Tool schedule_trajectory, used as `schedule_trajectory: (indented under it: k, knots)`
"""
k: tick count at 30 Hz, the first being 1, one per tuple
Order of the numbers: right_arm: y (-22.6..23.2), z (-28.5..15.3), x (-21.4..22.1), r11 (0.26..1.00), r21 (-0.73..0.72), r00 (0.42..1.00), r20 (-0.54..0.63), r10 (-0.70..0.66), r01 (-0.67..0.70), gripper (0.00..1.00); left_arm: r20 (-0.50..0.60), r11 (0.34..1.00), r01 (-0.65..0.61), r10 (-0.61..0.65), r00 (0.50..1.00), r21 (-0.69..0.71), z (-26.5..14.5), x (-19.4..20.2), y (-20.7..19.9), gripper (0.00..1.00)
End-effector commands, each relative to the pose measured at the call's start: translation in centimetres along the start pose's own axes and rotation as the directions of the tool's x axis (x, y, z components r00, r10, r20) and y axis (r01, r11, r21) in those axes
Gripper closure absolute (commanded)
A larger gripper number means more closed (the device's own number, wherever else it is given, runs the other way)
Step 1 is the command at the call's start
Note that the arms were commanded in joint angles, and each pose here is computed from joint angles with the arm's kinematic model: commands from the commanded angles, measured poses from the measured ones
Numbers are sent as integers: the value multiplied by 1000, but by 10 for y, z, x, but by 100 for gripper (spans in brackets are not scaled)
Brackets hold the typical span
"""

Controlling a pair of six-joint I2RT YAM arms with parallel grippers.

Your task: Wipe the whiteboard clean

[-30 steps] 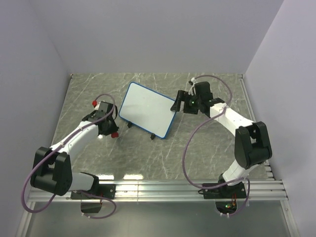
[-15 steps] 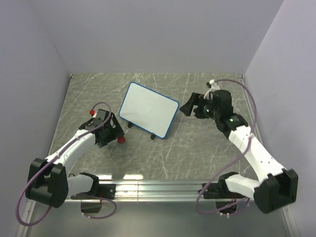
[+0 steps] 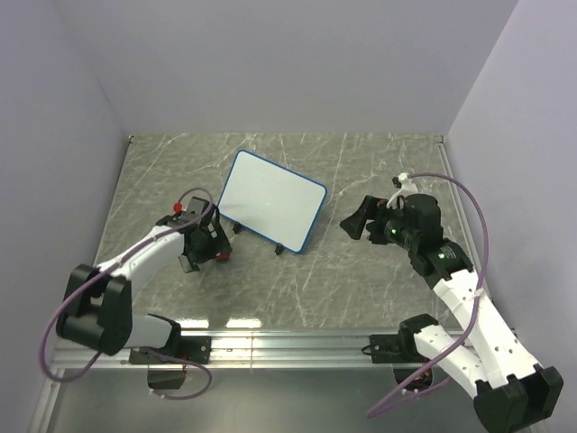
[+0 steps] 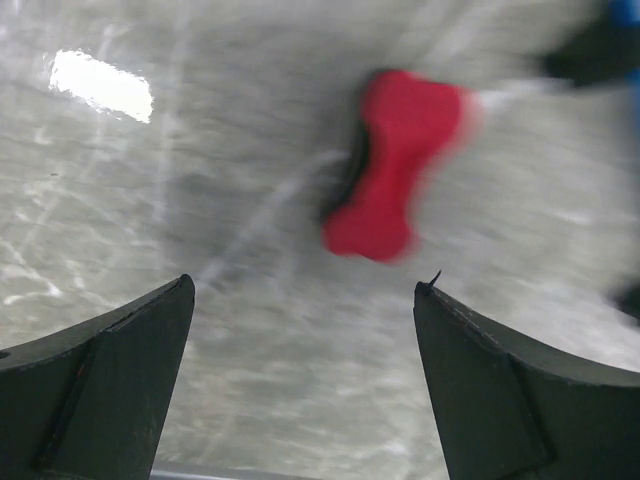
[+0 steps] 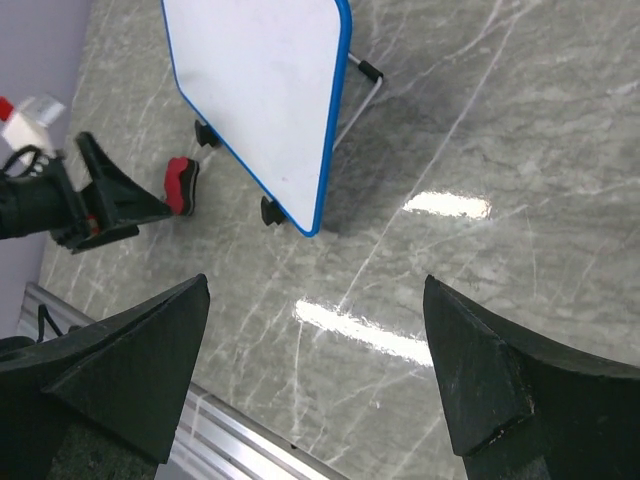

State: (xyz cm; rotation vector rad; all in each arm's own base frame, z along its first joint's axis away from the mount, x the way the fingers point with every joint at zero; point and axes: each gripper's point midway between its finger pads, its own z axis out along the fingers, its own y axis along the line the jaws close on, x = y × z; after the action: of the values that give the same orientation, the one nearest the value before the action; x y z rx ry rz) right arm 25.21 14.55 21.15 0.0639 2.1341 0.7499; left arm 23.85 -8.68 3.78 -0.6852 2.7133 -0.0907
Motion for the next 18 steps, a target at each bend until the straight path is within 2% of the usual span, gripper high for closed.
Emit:
schedule_trajectory:
  k: [1,3,8,10,14,18]
  knots:
    - [6,-17,-19,1000,11,998,69,-16,15,6,194,975,22,-65,979,219,-57,-42,-43,5]
    - [7,-25,-21,1000,16,996,82,-20,18,6,242,967,16,-80,967,256,-74,-51,-46,4]
    - [14,-43,-25,1000,11,994,111,-8,6,6,282,921,-101,-9,959,375,-119,-51,-59,2]
    - [19,-52,-24,1000,-12,992,123,-7,8,5,336,896,-137,-15,942,422,-146,-58,-63,2]
    - [11,-61,-15,1000,-3,986,165,23,-23,1,465,907,-145,-61,883,394,-196,-86,-52,1]
    - [3,-66,-7,999,-2,977,209,45,-46,0,568,925,-180,-46,821,334,-242,-115,-47,1]
